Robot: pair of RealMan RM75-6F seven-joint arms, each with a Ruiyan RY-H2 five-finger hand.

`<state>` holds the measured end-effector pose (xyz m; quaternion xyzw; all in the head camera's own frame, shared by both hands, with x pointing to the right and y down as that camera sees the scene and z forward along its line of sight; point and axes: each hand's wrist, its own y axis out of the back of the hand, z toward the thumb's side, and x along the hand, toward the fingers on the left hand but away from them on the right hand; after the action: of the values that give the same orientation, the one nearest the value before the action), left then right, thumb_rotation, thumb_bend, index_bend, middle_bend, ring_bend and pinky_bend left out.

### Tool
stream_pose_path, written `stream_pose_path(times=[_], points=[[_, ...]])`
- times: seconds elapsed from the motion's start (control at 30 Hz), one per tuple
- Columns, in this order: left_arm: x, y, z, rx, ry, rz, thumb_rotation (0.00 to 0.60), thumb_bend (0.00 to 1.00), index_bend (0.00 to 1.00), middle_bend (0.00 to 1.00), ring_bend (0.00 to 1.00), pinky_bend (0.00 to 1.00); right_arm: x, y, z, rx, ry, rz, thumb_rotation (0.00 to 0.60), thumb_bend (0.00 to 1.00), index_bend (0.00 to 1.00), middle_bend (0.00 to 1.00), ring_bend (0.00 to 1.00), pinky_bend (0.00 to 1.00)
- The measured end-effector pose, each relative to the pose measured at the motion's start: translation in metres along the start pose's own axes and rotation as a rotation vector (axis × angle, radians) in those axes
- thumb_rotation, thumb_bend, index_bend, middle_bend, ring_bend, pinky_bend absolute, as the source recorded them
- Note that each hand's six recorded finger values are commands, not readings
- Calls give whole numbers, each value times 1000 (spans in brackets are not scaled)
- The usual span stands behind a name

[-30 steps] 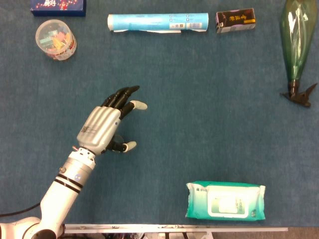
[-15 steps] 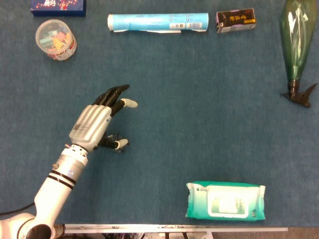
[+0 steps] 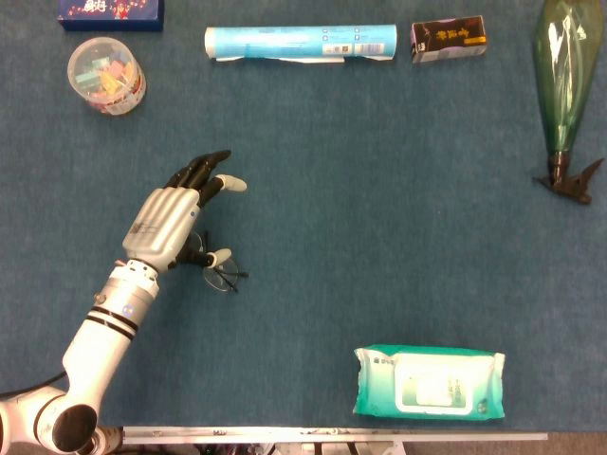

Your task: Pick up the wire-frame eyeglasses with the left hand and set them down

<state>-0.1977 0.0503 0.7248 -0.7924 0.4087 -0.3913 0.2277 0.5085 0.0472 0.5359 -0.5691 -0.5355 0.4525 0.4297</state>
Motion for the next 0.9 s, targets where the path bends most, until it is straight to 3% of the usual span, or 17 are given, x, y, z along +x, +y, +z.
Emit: stream_pose_path(times=[0.9], points=[[14,-19,-32,22,35,-30,600,15,240,61,31,107,1,0,1,4,3,2,600,507,644,474,293,429]])
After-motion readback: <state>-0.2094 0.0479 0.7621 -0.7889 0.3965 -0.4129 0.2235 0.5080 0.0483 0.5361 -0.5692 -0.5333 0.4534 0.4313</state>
